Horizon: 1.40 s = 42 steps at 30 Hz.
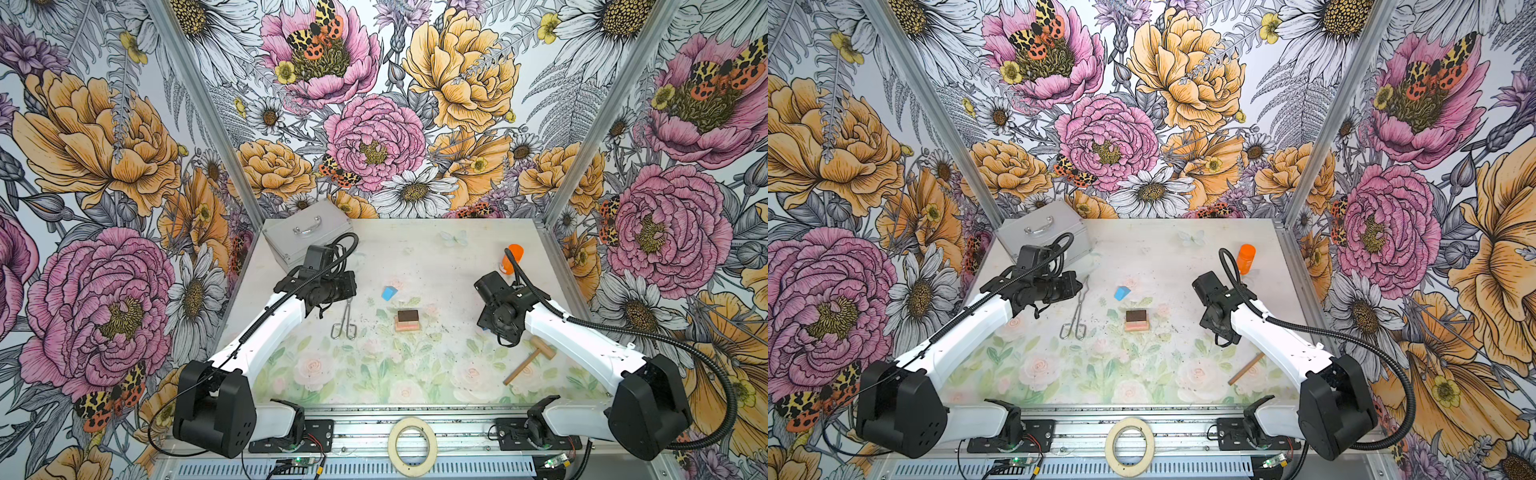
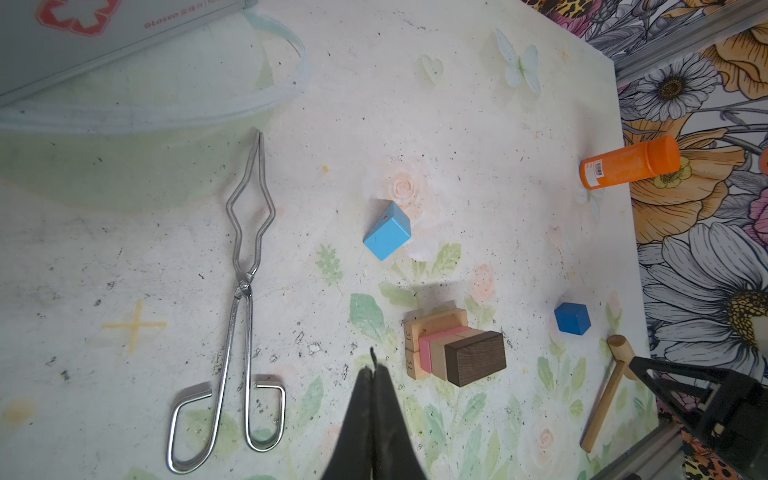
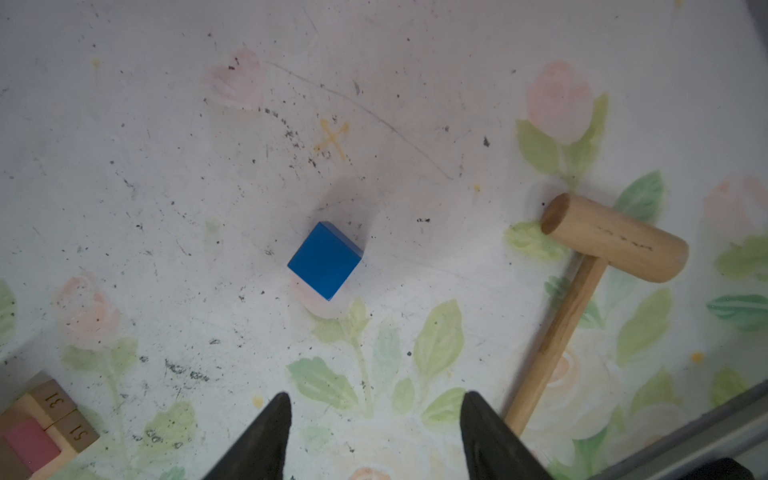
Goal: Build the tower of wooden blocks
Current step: 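Move the right gripper over the dark blue cube and lower around it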
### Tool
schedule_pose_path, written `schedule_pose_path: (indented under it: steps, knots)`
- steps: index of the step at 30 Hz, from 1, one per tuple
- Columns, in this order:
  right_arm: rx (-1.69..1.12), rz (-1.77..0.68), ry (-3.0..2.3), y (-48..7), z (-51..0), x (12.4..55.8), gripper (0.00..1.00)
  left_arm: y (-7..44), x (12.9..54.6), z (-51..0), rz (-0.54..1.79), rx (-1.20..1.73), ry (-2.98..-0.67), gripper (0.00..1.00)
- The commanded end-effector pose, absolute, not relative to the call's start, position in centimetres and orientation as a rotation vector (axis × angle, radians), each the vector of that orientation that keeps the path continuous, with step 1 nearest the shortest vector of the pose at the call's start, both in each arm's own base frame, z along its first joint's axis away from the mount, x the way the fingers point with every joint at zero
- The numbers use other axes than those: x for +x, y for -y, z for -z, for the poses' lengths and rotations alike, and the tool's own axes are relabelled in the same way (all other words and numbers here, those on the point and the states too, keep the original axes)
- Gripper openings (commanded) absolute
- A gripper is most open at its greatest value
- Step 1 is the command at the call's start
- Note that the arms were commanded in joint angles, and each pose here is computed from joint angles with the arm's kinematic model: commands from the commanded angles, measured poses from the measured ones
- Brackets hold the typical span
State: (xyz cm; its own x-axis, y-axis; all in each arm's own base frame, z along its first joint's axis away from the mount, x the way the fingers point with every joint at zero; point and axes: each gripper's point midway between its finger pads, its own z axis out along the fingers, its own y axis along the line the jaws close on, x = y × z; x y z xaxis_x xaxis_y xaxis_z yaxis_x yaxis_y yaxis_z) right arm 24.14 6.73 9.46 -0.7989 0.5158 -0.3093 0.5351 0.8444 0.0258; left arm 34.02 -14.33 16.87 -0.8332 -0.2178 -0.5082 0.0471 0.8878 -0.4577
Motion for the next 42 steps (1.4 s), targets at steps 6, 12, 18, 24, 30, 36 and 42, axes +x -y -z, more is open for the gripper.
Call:
schedule_pose_path:
  steps: [6, 12, 18, 24, 30, 36, 42]
  knots:
    - [0.903, -0.039, -2.658, -7.6, -8.2, 27.2, 0.67, 13.9, 34.9, -17.5, 0.606, -0.123, -2.449, 0.04]
    - [0.942, -0.053, -2.677, -7.5, -6.8, 28.2, 0.69, 13.8, 35.0, -17.4, 0.608, -0.130, -2.451, 0.04]
    - [0.972, -0.069, -2.669, -7.5, -6.0, 29.4, 0.70, 13.5, 35.1, -17.3, 0.607, -0.142, -2.452, 0.04]
    - [0.991, -0.061, -2.672, -7.4, -5.3, 30.3, 0.71, 13.3, 35.2, -17.1, 0.603, -0.150, -2.454, 0.04]
    - [1.023, -0.049, -2.682, -7.0, -4.0, 30.8, 0.70, 13.0, 35.4, -17.0, 0.599, -0.161, -2.455, 0.04]
    - [1.027, -0.049, -2.695, -7.2, -3.4, 31.5, 0.66, 12.9, 35.5, -16.8, 0.597, -0.169, -2.461, 0.04]
    - [1.017, -0.054, -2.714, -7.3, -3.1, 31.3, 0.47, 12.8, 35.5, -16.6, 0.597, -0.173, -2.465, 0.04]
